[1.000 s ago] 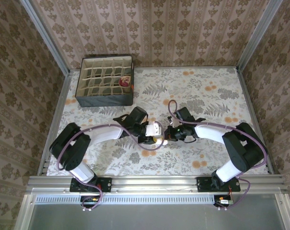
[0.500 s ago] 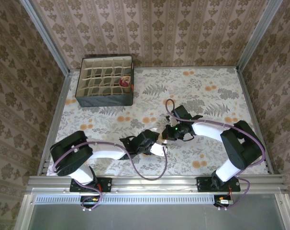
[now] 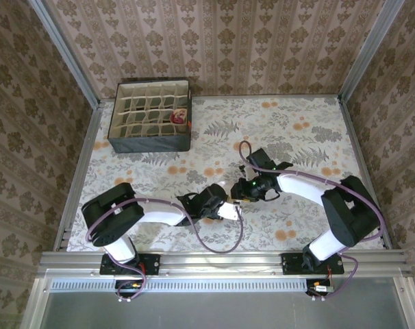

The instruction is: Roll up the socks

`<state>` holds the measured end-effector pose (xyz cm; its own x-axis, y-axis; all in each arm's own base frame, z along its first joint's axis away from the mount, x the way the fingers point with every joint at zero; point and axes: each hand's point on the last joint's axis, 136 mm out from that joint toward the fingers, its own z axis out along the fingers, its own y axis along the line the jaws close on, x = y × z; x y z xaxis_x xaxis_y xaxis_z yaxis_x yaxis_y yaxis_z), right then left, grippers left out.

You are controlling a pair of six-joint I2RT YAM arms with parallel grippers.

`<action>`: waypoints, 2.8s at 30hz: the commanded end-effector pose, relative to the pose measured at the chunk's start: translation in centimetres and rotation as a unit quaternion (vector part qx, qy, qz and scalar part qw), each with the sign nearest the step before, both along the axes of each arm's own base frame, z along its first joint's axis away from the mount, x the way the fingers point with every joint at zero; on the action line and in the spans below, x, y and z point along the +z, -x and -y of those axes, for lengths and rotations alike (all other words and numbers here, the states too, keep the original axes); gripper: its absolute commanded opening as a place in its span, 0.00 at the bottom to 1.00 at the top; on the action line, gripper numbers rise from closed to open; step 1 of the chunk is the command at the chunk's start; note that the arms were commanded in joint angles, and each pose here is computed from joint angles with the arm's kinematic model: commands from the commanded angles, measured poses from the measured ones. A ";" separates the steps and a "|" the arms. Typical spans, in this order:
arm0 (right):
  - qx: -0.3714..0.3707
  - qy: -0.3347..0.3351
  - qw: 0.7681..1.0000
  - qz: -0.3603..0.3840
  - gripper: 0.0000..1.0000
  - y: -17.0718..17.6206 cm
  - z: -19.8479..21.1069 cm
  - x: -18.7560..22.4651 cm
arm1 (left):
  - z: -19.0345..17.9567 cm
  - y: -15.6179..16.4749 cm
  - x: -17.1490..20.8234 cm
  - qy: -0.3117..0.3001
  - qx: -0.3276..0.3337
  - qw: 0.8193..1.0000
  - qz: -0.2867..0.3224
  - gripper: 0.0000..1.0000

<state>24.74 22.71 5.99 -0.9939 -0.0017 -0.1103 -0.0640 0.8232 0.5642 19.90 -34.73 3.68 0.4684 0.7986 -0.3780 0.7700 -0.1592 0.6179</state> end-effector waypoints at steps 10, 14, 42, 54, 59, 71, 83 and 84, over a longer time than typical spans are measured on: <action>0.005 -0.001 0.998 0.063 0.30 -4.8 -2.1 3.6 | -2.3 4.4 1.2 0.081 -0.042 0.970 -0.227 0.00; 0.033 -0.012 0.998 0.054 0.24 -5.1 -5.0 2.0 | -2.6 4.9 1.2 0.091 -0.042 0.960 -0.261 0.00; 0.052 0.110 0.991 -0.052 0.12 -1.2 -1.2 -7.1 | -3.3 5.2 0.7 0.086 0.018 0.933 -0.349 0.00; 0.061 0.098 0.993 -0.040 0.12 -2.0 -1.5 -6.9 | -3.2 8.2 0.0 0.082 -0.037 0.919 -0.383 0.00; 0.054 0.094 0.994 0.012 0.14 -3.0 -1.3 -3.6 | -3.5 8.3 -1.2 0.065 -0.049 0.926 -0.368 0.00; 0.062 0.078 0.995 0.021 0.26 -2.1 -1.2 -2.3 | -3.7 8.7 -2.1 0.028 -0.036 0.915 -0.401 0.00; 0.134 0.108 0.985 -0.028 0.46 2.7 -2.1 -4.8 | -3.6 8.8 -2.4 0.010 -0.048 0.921 -0.388 0.00; 0.139 0.113 0.983 -0.036 0.44 2.9 -2.2 -5.1 | -3.5 8.7 -2.4 0.008 -0.049 0.921 -0.387 0.00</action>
<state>23.61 25.59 2.52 -0.9615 -0.2559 -0.0999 -0.2742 0.8713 0.4069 12.79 -33.21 3.89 0.1391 0.6736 -0.7259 0.9733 -0.2283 -0.0253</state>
